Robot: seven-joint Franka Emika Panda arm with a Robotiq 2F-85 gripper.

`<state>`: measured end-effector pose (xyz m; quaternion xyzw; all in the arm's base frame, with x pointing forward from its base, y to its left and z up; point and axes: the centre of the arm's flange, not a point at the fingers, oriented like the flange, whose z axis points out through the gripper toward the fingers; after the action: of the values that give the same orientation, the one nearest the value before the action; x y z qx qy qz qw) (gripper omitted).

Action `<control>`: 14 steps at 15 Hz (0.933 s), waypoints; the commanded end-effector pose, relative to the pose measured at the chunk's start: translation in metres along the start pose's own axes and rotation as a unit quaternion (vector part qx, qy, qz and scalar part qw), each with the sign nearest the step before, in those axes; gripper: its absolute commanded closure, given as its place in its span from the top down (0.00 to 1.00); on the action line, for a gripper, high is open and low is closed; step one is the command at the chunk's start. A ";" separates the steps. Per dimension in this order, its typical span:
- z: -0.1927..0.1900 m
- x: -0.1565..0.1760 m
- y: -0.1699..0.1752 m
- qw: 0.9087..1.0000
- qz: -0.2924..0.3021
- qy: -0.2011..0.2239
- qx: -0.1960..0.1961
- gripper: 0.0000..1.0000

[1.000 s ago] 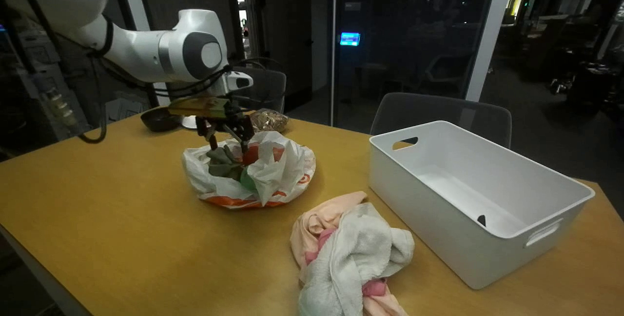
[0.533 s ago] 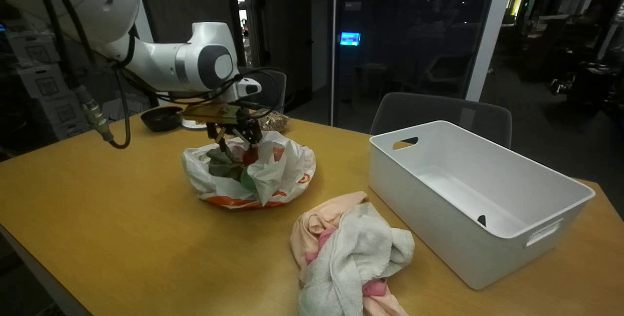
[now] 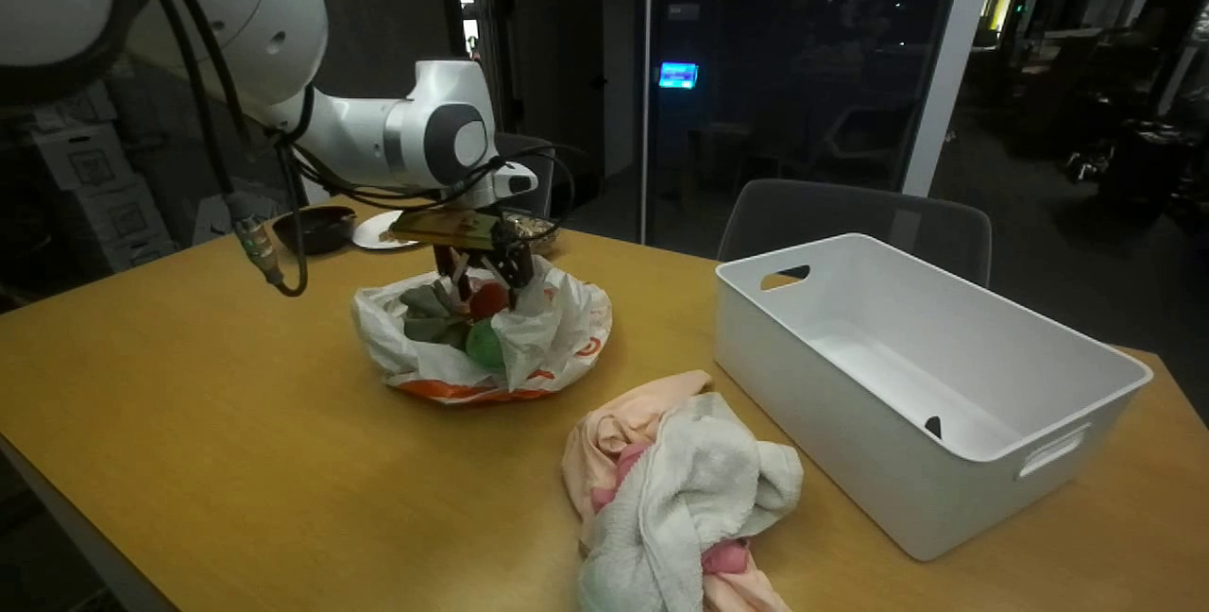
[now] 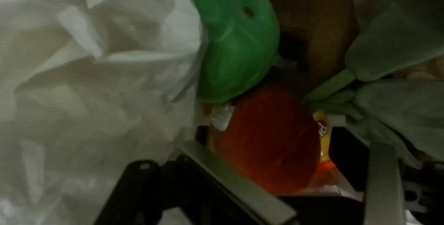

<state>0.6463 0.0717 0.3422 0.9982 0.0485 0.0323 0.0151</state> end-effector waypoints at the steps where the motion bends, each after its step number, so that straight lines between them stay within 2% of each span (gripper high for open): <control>1: -0.002 0.015 0.007 1.000 0.003 -0.005 0.017 0.58; 7: -0.011 0.008 0.008 1.000 0.011 -0.010 0.016 0.12; 9: -0.019 0.005 0.011 0.999 0.024 -0.013 0.021 0.07; 12: -0.047 -0.003 0.012 0.998 0.032 -0.013 0.052 0.10; 14: -0.080 -0.013 0.016 0.996 0.048 -0.007 0.075 0.09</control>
<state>0.6457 0.0635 0.3684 0.9993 0.0147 0.0164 -0.0292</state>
